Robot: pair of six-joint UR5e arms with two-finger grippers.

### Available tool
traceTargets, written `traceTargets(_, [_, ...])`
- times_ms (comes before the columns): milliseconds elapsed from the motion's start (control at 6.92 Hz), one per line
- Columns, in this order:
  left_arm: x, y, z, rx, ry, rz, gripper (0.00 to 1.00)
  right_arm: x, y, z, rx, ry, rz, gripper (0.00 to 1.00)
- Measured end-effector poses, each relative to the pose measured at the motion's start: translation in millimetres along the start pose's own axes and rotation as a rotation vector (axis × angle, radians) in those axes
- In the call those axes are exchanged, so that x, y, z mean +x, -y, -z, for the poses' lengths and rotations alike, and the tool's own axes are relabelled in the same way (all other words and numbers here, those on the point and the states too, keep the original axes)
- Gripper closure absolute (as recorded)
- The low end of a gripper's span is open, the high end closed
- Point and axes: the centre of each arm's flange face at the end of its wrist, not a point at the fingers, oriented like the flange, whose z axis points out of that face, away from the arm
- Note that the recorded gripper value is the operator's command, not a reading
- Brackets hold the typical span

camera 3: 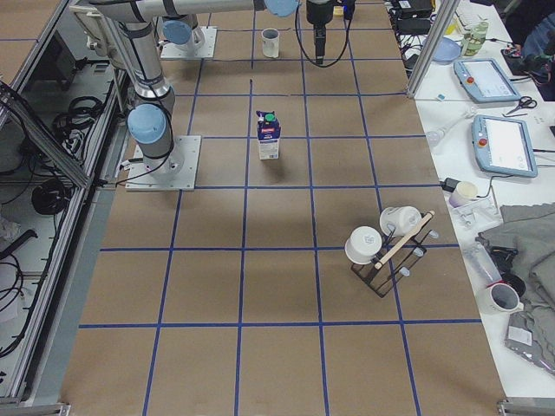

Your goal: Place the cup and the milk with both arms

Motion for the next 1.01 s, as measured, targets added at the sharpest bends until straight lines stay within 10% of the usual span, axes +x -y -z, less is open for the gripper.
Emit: traceTargets(1012, [-2.3, -9.9, 5.3, -0.027, -0.001, 0.001, 0.0, 0.0, 0.0, 0.0, 0.0, 0.0, -0.001, 0.0])
